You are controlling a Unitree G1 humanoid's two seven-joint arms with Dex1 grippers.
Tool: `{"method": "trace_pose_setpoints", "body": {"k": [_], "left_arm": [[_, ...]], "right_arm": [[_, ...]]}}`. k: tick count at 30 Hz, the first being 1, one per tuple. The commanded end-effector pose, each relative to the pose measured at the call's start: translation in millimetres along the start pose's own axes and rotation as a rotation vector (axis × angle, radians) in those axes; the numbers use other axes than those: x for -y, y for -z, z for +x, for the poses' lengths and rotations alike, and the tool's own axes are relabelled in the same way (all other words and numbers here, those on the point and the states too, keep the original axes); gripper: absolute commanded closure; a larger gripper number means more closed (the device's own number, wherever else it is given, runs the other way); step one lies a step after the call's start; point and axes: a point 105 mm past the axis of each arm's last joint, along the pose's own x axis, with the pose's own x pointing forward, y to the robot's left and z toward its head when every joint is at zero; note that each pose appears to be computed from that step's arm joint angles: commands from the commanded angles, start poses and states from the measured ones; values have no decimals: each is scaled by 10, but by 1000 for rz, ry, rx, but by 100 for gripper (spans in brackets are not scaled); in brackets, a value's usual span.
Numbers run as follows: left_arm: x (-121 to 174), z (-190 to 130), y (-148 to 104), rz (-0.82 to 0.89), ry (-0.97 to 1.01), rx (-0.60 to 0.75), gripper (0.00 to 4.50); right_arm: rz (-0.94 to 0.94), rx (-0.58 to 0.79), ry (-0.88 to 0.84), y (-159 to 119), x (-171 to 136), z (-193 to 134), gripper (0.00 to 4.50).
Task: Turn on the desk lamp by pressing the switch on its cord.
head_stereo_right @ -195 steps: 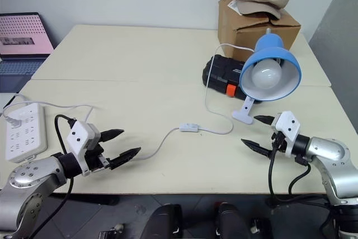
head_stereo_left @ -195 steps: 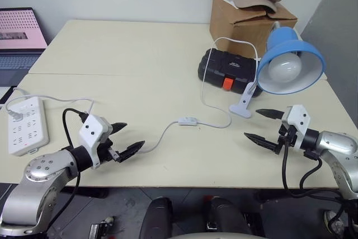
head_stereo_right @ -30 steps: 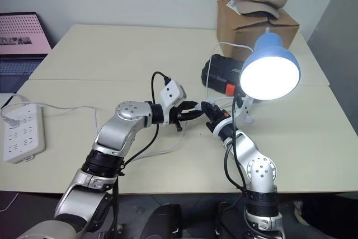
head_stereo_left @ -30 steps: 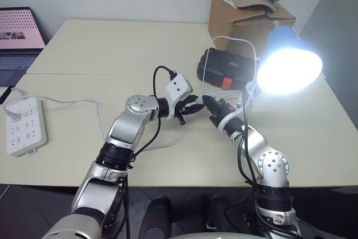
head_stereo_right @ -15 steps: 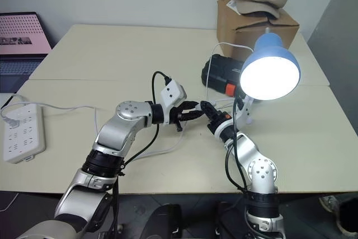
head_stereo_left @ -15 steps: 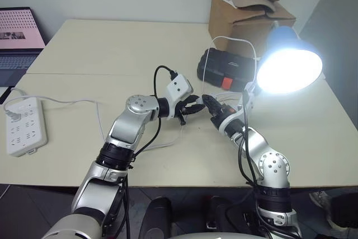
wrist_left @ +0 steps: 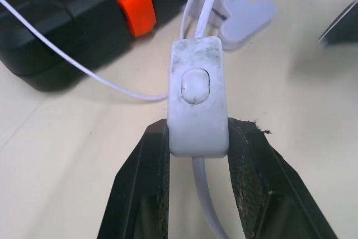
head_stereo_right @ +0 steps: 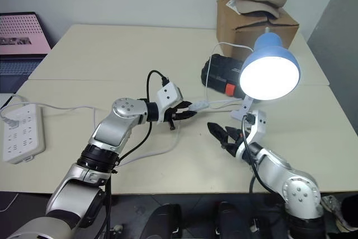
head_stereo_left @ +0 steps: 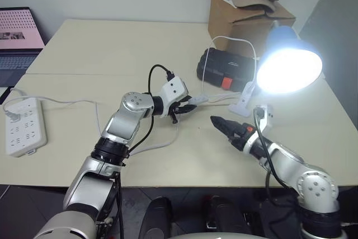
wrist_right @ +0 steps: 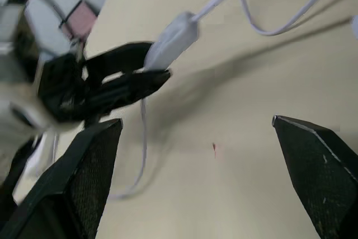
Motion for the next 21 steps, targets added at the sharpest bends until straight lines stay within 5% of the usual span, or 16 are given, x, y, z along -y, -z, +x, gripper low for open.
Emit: {"method": "trace_pose_setpoints", "body": {"k": [1,7,9,21], "left_arm": [[-49,-8,55,68,10,-28,339],[-20,25,228,58,39,-52,339],[-15,30,262,61,42,-57,267],[-45,-312,218,48,22,-15,27]], "right_arm": [[-411,-70,-64,-34,-169,-207,0],[-707,-99,-48,-117,-75,-337,0],[-785,-121,-44,-113,-28,-359,0],[-872,-131,-78,-196,106,-371,0]]}}
